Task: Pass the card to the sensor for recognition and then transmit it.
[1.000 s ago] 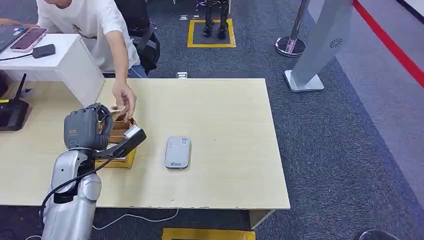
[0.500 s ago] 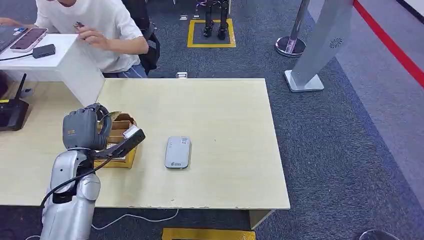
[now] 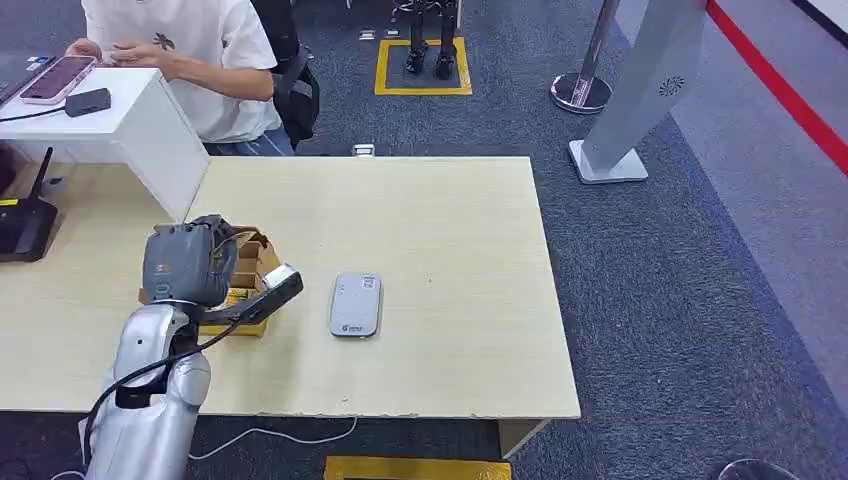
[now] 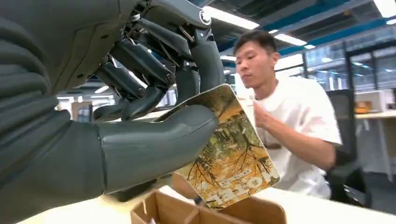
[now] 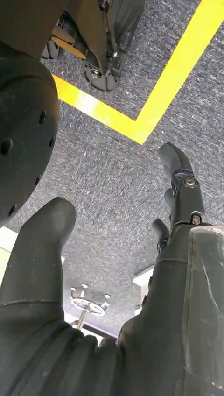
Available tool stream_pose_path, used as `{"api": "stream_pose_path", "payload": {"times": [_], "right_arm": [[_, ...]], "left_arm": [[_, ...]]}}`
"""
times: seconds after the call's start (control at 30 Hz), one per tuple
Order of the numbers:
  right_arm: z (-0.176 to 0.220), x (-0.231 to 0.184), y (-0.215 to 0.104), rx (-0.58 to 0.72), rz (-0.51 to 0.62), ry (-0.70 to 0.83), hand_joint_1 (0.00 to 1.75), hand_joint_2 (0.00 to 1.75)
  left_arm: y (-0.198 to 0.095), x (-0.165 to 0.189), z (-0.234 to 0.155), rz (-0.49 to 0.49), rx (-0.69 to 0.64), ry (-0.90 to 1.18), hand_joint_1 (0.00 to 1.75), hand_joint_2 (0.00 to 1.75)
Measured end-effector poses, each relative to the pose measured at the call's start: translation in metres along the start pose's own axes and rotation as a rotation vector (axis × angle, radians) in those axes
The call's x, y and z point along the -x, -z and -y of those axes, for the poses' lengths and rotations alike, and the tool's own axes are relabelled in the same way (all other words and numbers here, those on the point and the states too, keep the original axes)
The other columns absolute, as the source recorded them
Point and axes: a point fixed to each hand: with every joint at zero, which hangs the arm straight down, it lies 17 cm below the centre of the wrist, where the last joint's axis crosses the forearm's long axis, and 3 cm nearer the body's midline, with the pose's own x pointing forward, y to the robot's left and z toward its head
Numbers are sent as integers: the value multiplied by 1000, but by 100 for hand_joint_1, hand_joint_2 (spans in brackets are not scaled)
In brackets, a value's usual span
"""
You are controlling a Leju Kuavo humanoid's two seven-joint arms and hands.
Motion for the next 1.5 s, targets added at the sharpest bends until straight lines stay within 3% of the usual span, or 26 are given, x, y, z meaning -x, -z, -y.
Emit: {"api": "stream_pose_path", "payload": {"times": [0.47,0.87,1.13,1.5], "right_arm": [[0,0,0,0,-1,-4,0,175],[0,1,0,0,-4,-9,0,175],[0,0,0,1,-2,-26,0,175],[2,1,0,1,-6,-30,0,175]], "left_arm": [[-12,-39,36,95,58,22,175,175],[-15,-67,39,147,60,4,175,175],[0,-89,25,186,32,3,175,175],[-14,-100,68,211,116,18,175,175]]}}
